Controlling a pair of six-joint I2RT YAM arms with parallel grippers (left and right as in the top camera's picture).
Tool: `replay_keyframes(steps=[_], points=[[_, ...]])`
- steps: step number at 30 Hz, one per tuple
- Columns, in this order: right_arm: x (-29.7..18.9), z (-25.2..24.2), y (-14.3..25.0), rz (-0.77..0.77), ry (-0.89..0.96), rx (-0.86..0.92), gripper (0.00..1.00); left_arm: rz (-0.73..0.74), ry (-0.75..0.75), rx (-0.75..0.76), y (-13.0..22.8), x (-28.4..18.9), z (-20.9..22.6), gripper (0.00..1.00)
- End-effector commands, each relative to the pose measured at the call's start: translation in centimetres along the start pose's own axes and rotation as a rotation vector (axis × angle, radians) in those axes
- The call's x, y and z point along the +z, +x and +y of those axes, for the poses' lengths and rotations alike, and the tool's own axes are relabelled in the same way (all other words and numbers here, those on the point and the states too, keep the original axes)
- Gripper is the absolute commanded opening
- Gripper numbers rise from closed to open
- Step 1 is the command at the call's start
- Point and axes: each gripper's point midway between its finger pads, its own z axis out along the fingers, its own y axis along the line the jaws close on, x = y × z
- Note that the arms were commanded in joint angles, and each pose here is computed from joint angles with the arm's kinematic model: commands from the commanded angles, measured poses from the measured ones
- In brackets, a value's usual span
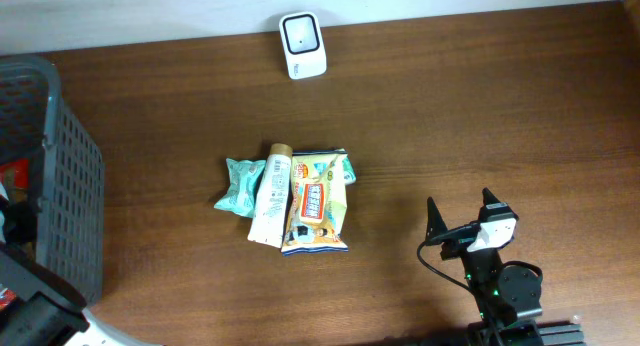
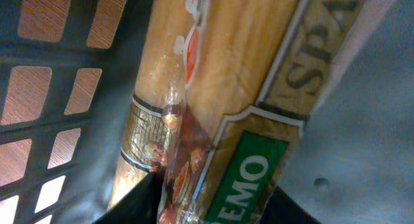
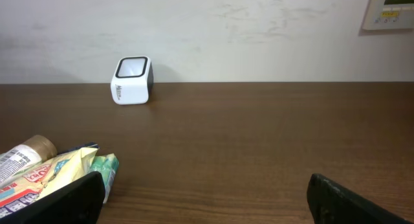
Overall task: Scan the item barcode
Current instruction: 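Grasp the red spaghetti package and lay it left of the items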
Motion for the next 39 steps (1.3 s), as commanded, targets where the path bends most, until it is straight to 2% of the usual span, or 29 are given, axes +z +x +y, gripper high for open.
replay_keyframes(steps=[1,2,4,7,9,12,15,19,22,24,26,28,30,31,34,36,39], points=[[0.0,-0.3,0.2,0.000,0.015,0.005,0.99,0.051,0.067,-0.001,1.3,1.6,-1.6,0.04],[0.0,-0.3,0.2,0.000,0.015,0.005,0.98,0.051,0.068,0.000,1.4,1.6,-1.7,0.00],[0.0,-0.3,0.2,0.000,0.015,0.005,0.98,0.049,0.068,0.005,1.2,1.2,-1.8,0.00],[0.0,-0.3,0.2,0.000,0.015,0.005,0.98,-0.038,0.051,-0.037,-0.8,-2.4,-0.8,0.00],[0.0,-0.3,0.2,0.000,0.015,0.005,0.98,-0.173,0.076,-0.073,-3.1,-7.2,-0.7,0.00],[0.0,-0.3,0.2,0.000,0.015,0.005,0.98,-0.462,0.096,-0.139,-7.0,-16.8,0.6,0.00],[0.0,-0.3,0.2,0.000,0.015,0.005,0.98,-0.755,0.088,-0.152,-9.3,-26.7,0.9,0.00],[0.0,-0.3,0.2,0.000,0.015,0.005,0.98,-1.133,0.173,-0.094,-8.7,-40.9,-2.4,0.00],[0.0,-0.3,0.2,0.000,0.015,0.005,0.98,-1.265,0.328,0.025,-6.4,-47.3,-8.6,0.00],[0.0,-0.3,0.2,0.000,0.015,0.005,0.98,-1.210,0.454,0.163,-4.5,-47.4,-14.3,0.00],[0.0,-0.3,0.2,0.000,0.015,0.005,0.99,-1.051,0.522,0.298,-2.4,-44.5,-19.8,0.00],[0.0,-0.3,0.2,0.000,0.015,0.005,0.98,-0.831,0.569,0.351,-0.7,-39.6,-24.6,0.00],[0.0,-0.3,0.2,0.000,0.015,0.005,0.98,-0.614,0.557,0.397,0.6,-33.9,-28.3,0.00],[0.0,-0.3,0.2,0.000,0.015,0.005,0.98,-0.470,0.546,0.370,1.6,-30.2,-29.9,0.00],[0.0,-0.3,0.2,0.000,0.015,0.005,0.98,-0.196,0.497,0.300,4.4,-23.8,-32.0,0.00],[0.0,-0.3,0.2,0.000,0.015,0.005,0.99,-0.081,0.459,0.297,6.5,-21.7,-32.6,0.00],[0.0,-0.3,0.2,0.000,0.015,0.005,0.99,-0.019,0.438,0.376,9.6,-20.2,-34.6,0.00]])
